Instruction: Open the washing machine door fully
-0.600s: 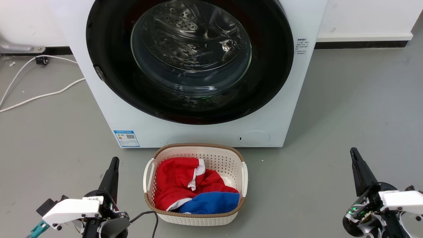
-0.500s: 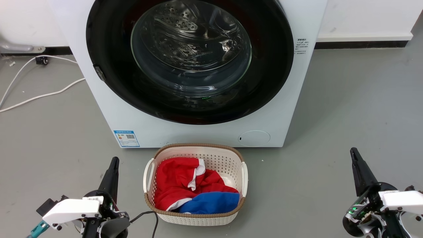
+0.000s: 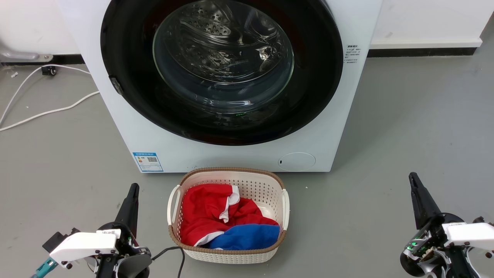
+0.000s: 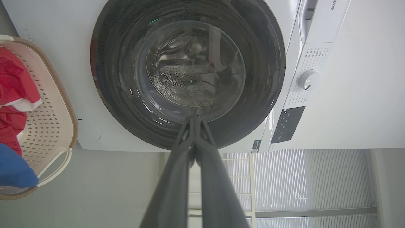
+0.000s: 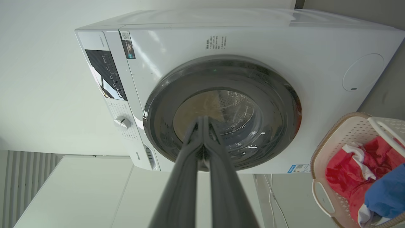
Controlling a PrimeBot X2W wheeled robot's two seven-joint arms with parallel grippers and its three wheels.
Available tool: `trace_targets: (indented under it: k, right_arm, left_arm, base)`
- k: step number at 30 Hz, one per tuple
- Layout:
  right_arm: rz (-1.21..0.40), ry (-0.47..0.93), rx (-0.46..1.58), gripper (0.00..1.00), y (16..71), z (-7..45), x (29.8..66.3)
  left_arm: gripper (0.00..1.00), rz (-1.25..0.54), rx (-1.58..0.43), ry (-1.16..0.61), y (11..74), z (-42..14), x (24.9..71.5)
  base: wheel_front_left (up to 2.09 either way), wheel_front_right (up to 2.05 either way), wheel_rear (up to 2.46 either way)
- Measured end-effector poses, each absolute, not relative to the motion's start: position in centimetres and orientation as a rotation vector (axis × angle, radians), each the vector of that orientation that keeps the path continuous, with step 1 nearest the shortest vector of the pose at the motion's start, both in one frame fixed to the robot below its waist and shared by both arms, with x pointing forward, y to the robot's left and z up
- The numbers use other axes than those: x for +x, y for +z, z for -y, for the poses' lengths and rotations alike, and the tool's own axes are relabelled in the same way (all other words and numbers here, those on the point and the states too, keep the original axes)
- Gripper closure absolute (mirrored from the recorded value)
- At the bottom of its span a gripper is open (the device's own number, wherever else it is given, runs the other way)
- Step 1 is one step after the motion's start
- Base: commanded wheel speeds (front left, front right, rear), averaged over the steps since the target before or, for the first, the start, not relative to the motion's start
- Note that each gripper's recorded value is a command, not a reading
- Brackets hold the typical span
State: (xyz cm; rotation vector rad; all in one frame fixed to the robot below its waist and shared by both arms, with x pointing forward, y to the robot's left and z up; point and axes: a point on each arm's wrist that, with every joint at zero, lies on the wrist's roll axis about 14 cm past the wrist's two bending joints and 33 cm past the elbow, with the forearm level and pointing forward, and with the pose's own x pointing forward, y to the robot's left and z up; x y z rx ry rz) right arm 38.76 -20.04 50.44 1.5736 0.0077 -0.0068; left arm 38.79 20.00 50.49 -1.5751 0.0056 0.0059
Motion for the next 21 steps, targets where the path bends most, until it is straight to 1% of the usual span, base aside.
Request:
trace_targets:
  k: [3, 4, 10, 13, 21]
  right_arm:
    - [-0.008, -0.007, 1.573, 1.00, 50.4, 20.0, 38.8]
    - [-0.008, -0.007, 1.574, 0.00, 50.4, 20.0, 38.8]
    - [-0.064, -0.076, 1.582, 0.00, 47.8, 20.1, 37.5]
    - [-0.057, -0.093, 1.572, 0.00, 47.6, 20.3, 37.3]
    - [-0.025, -0.117, 1.431, 0.00, 47.9, 21.3, 37.1]
  left_arm:
    - [1.00, -0.005, -1.575, 0.006, 50.5, -20.0, 38.8]
    - [0.00, -0.005, -1.575, 0.006, 50.5, -20.0, 38.8]
    - [0.00, -0.065, -1.582, 0.072, 47.8, -19.9, 37.5]
    - [0.00, -0.052, -1.572, 0.078, 47.9, -20.0, 37.5]
    - [0.00, -0.036, -1.444, 0.093, 48.6, -20.4, 37.7]
  base:
    - [0.00, 0.00, 0.00]
    - [0.00, 0.00, 0.00]
    - [0.00, 0.00, 0.00]
    - [0.00, 0.00, 0.00]
    - [0.00, 0.00, 0.00]
